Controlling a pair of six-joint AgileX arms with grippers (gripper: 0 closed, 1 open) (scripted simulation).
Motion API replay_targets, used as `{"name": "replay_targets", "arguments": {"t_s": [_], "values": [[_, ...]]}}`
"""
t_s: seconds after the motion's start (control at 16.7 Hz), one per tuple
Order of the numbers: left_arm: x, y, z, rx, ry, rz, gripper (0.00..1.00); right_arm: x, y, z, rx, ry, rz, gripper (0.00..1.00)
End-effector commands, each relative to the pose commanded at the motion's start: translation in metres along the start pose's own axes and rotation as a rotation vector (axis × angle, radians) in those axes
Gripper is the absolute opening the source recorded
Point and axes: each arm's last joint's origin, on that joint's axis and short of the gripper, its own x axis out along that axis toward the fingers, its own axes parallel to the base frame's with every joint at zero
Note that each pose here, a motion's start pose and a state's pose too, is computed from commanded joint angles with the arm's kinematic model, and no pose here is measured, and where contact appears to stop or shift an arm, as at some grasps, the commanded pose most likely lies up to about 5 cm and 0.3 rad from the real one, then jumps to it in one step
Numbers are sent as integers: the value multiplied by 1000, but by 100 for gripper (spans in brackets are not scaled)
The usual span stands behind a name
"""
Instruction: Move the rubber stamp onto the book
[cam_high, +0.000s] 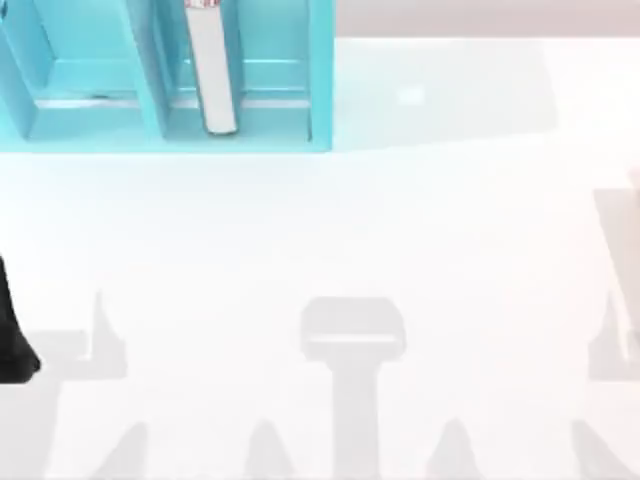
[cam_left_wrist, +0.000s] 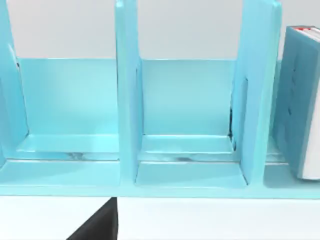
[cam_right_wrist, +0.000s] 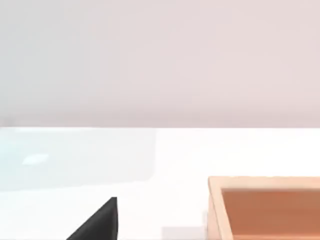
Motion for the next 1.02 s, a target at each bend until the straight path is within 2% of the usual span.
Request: {"name": "replay_targets", "arguments": {"t_s": [0.24,0.54,0.78,1.02], "values": [[1,-1,5,-1,-8,0,100,0,0,0,0,0,0,100],[17,-7,41,-10,-44,-15,100,0,0,0,0,0,0,100],[61,-22,65,-16,-5,-30,100,0,0,0,0,0,0,100],[126,-50,56,-9,80,-38,100,0,0,0,0,0,0,100]]}}
